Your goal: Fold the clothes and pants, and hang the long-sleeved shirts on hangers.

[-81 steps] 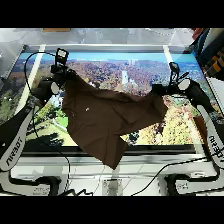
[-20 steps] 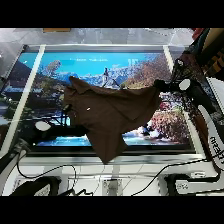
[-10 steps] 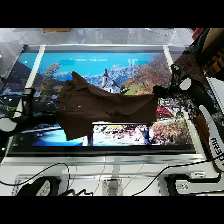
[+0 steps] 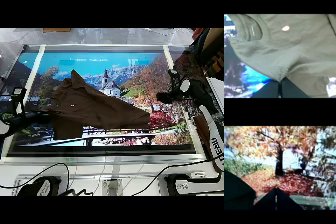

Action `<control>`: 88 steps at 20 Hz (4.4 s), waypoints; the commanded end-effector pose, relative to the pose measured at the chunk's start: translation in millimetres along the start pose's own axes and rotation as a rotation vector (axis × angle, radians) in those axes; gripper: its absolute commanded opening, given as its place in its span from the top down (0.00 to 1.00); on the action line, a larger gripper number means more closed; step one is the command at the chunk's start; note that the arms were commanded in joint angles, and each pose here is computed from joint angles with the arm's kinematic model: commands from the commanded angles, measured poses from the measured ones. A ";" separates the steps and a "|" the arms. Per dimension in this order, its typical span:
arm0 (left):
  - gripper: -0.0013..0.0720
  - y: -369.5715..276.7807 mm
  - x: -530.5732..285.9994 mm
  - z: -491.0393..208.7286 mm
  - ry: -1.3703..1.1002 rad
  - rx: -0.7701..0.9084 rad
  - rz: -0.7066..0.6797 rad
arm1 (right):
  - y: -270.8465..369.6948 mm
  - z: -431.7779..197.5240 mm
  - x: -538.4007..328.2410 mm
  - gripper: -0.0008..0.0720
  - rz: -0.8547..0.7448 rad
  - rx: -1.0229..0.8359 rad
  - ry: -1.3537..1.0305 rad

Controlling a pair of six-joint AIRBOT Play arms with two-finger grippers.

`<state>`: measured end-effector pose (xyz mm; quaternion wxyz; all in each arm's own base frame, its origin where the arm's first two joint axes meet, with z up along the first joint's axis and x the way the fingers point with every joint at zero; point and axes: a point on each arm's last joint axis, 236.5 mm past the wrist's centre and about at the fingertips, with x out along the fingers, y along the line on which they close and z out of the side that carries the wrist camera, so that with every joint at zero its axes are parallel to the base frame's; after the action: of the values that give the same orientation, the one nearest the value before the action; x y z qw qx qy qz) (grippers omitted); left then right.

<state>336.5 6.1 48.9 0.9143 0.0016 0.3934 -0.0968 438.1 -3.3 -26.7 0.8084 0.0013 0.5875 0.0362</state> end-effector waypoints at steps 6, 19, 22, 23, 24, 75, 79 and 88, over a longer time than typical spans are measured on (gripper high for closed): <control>0.97 0.9 -0.5 0.5 -0.002 0.001 0.003 | 64.7 -109.6 -12.5 0.98 0.628 0.029 0.251; 0.97 0.9 -0.5 0.5 -0.002 0.001 0.003 | 96.6 -134.6 50.7 0.62 0.621 0.392 0.276; 0.97 0.9 -0.5 0.5 -0.002 0.001 0.003 | 88.6 -145.8 55.0 0.50 0.577 0.348 0.303; 0.97 0.9 -0.5 0.5 -0.002 0.001 0.003 | 87.4 -147.0 55.6 0.50 0.571 0.342 0.306; 0.97 0.9 -0.5 0.5 -0.002 0.001 0.003 | 87.1 -147.1 55.8 0.50 0.570 0.341 0.305; 0.97 -20.9 -441.9 195.7 -1.488 0.103 0.539 | 141.7 11.2 -541.6 0.97 0.356 -0.343 -1.272; 0.97 -37.7 -500.1 171.3 -1.662 0.080 0.559 | 146.6 -48.5 -640.6 0.97 0.273 -0.358 -1.578; 0.97 -4.4 -409.6 210.1 -1.480 -0.145 0.325 | 135.8 -16.8 -576.7 0.97 0.235 -0.376 -1.362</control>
<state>164.7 52.1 512.8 0.9187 -0.0298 -0.3792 0.1065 208.1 97.2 551.9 0.9688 -0.0482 -0.1300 0.2055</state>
